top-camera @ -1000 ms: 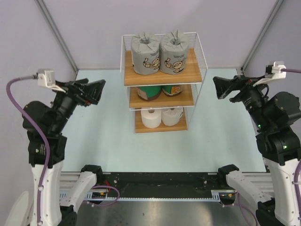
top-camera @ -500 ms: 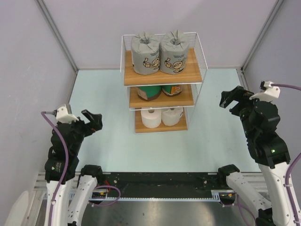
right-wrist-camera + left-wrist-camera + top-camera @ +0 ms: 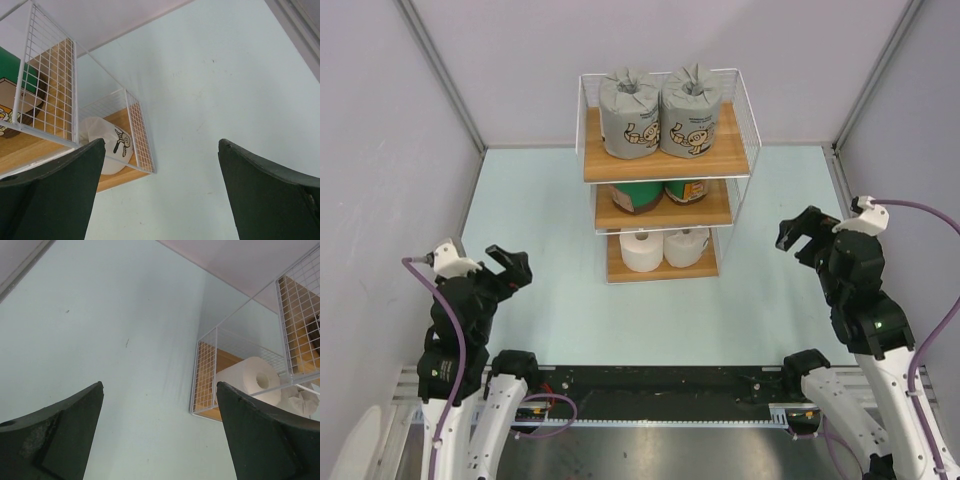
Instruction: Place and organize the paper towels onto the shelf
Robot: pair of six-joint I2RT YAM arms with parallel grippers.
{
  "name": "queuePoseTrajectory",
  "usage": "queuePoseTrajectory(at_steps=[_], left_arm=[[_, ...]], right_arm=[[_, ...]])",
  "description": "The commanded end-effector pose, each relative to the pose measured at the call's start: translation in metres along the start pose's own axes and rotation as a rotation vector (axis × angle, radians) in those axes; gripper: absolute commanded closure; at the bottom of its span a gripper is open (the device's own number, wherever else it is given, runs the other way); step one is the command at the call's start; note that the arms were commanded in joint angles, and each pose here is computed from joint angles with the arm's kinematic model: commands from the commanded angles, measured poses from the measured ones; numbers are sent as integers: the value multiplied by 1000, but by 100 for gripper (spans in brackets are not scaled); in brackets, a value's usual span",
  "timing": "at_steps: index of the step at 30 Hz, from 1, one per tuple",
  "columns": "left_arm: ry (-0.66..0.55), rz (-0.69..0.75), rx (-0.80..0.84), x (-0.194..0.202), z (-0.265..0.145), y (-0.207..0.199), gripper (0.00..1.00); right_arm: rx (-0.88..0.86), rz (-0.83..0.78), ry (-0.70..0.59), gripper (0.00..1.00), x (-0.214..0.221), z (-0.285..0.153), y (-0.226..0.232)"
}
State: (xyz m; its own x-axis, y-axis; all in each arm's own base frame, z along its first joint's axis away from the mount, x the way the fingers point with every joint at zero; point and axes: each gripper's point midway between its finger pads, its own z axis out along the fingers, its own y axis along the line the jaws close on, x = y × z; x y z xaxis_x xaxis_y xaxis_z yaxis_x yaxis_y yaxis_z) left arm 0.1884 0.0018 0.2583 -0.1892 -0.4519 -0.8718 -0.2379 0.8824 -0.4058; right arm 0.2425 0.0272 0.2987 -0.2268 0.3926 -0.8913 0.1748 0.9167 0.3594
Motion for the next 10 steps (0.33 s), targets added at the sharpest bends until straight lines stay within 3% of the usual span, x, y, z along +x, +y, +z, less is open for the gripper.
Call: queuePoseTrajectory(at_steps=[1,10], left_arm=[[-27,-15,-4,-3,1,1,0],[-37,-14,-14,-7,-1,2,0]], right_arm=[[13,20,-43,0,-8,0,-2],[25,5,-31,0,-1,2,-6]])
